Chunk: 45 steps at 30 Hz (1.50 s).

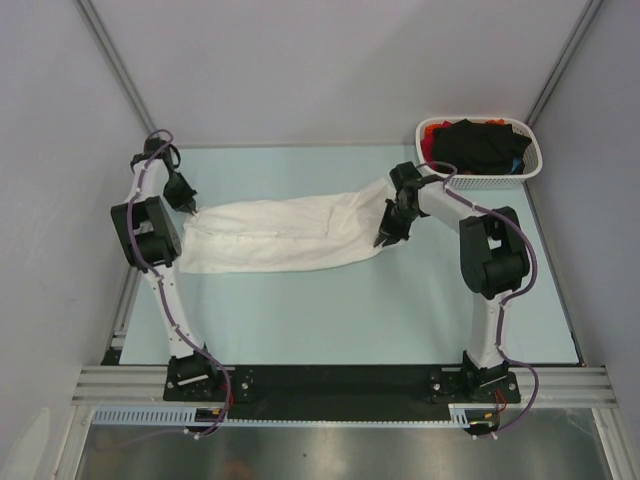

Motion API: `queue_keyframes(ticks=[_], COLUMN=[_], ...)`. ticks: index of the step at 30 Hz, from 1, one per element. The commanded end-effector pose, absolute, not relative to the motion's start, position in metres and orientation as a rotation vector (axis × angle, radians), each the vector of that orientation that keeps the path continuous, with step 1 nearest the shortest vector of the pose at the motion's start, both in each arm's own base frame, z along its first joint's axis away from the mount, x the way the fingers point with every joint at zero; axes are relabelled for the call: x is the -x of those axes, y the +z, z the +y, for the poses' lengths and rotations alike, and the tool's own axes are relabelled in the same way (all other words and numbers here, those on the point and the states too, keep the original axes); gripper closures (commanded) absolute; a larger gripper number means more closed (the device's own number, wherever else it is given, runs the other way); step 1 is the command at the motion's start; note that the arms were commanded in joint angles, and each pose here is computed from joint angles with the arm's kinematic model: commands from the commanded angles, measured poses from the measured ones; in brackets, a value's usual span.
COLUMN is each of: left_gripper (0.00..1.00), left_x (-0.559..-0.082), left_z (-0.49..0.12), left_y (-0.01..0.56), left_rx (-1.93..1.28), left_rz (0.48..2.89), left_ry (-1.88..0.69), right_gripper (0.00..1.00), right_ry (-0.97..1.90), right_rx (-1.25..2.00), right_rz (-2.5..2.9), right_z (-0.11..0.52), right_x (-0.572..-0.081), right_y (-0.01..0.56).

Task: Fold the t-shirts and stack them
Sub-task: Rotate the tshirt 90 degrees

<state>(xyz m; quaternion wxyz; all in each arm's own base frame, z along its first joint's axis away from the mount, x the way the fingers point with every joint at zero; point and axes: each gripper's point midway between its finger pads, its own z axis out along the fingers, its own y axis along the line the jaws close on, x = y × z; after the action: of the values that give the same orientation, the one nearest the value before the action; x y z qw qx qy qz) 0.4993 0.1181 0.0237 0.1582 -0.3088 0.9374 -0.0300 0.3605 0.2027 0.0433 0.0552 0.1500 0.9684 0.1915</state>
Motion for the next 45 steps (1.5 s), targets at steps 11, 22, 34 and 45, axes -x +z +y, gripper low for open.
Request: queue_keyframes(ticks=[11,22,34,45], left_gripper=[1.0,1.0,1.0,1.0], left_x=[-0.38,-0.289,-0.207,-0.193], left_z=[0.089,0.038,-0.046,-0.21], left_y=[0.031,0.041,0.033,0.022], left_rx=[1.18,1.17,0.849,0.188], left_rz=[2.838,2.959,3.175,3.392], left_ry=[-0.175,-0.311,-0.314,-0.496], right_gripper=[1.0,1.0,1.0,0.86], right_ry=[0.257,0.092,0.18,0.38], right_rx=[-0.38,-0.222,-0.027,0.176], right_rz=[2.857,2.727,2.473,2.211], right_z=[0.167,0.161,0.208,0.298], right_x=[-0.445,-0.504,-0.591,-0.626], right_y=[0.042,0.038,0.035,0.049])
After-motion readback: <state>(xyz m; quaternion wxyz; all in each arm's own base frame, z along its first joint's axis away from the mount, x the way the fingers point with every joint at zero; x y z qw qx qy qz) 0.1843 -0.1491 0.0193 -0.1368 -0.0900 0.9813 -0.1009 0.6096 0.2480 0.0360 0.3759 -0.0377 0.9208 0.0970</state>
